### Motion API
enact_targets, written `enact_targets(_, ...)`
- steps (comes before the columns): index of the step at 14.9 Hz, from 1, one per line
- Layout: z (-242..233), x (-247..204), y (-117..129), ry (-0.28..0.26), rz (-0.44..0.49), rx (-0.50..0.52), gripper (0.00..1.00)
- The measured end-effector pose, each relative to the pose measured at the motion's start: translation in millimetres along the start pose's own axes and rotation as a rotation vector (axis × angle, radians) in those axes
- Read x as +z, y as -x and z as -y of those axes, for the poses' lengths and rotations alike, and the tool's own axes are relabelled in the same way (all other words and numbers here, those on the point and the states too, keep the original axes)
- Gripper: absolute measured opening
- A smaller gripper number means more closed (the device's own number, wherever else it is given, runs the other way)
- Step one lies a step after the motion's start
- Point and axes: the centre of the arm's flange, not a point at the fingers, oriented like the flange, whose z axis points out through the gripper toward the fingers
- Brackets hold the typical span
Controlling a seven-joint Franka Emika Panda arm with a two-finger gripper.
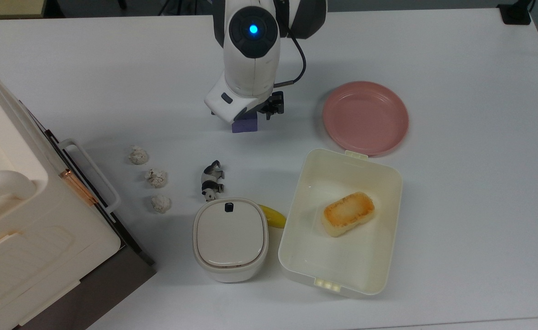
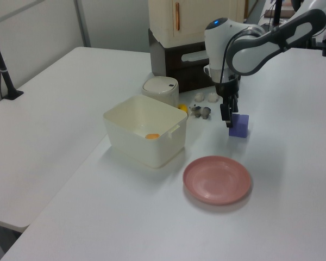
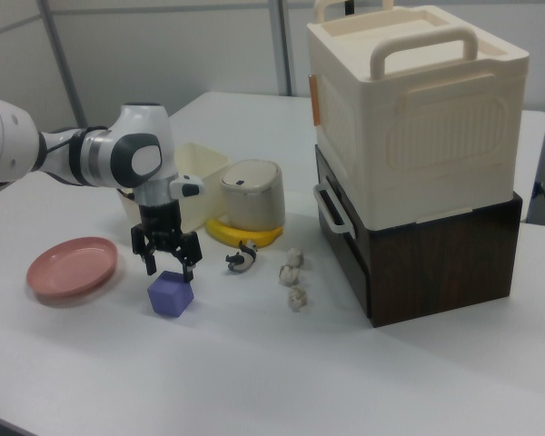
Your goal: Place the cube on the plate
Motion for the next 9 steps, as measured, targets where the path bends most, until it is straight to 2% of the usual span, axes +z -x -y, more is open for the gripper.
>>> enact_targets(2,8,12,-2,0.013,0.019,-0.016,0.93)
enact_targets(3,11,17,-3,0.026,0.027,-0.026,0.93)
enact_targets(5,15,22,-4,0.043,0.035,-0.039,0.71)
enact_targets(6,15,17,-4,0.042,0.025,-0.039,0.57)
enact_targets(9,16,-26,-2,0.025,-0.003,-0.035,0.57)
